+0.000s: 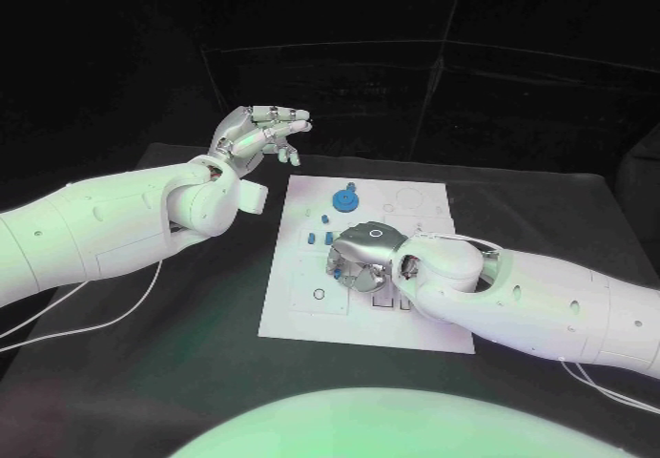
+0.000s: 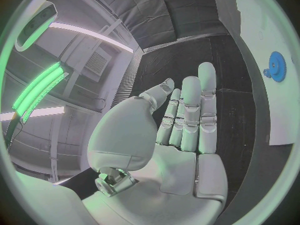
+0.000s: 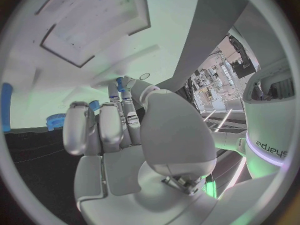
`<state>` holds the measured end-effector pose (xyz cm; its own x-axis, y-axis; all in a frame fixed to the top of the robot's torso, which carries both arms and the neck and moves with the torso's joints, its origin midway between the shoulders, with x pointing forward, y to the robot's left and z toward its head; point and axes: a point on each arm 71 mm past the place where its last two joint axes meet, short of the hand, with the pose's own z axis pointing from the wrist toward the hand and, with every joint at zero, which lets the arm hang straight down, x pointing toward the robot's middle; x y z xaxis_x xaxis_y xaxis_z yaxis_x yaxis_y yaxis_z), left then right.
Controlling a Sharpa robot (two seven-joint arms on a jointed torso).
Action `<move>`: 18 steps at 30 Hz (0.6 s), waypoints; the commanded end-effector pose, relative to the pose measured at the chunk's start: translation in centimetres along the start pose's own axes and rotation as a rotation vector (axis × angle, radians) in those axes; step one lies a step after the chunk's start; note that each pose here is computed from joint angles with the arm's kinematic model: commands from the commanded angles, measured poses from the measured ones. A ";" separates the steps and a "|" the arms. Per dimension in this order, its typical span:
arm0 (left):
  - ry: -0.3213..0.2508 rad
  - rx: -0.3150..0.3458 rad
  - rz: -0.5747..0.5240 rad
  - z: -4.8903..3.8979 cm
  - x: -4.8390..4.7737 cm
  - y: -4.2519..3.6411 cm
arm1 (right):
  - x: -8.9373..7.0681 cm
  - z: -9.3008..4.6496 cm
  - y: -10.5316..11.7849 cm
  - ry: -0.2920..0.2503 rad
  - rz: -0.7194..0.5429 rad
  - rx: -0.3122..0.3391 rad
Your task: Assemble the parts on the task board
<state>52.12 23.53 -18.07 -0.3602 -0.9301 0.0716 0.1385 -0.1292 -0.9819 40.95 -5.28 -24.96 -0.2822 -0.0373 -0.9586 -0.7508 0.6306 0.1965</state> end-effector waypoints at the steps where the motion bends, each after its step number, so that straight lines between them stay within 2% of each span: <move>1: 0.009 0.003 -0.010 0.07 0.09 -0.13 | -0.2 0.0 0.1 -0.012 -0.015 -0.007; 3: 0.008 0.002 -0.010 0.07 0.07 -0.13 | -0.2 -0.1 0.1 -0.019 -0.014 -0.007; 11: 0.008 0.002 -0.009 0.03 0.02 -0.14 | -0.8 -0.6 0.0 -0.103 0.001 0.005; 15: 0.008 0.001 -0.010 0.02 0.00 -0.13 | -1.2 -1.4 -0.3 -0.144 0.013 0.015; 18: 0.008 0.000 -0.009 -0.02 -0.06 -0.14 | -1.5 -2.4 -0.6 -0.176 0.046 0.027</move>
<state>52.11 23.67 -18.09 -0.3588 -0.9307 0.0713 0.1356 -0.1275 -0.9825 40.37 -7.37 -23.86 -0.2332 0.0442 -0.9714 -0.7366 0.6441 0.2061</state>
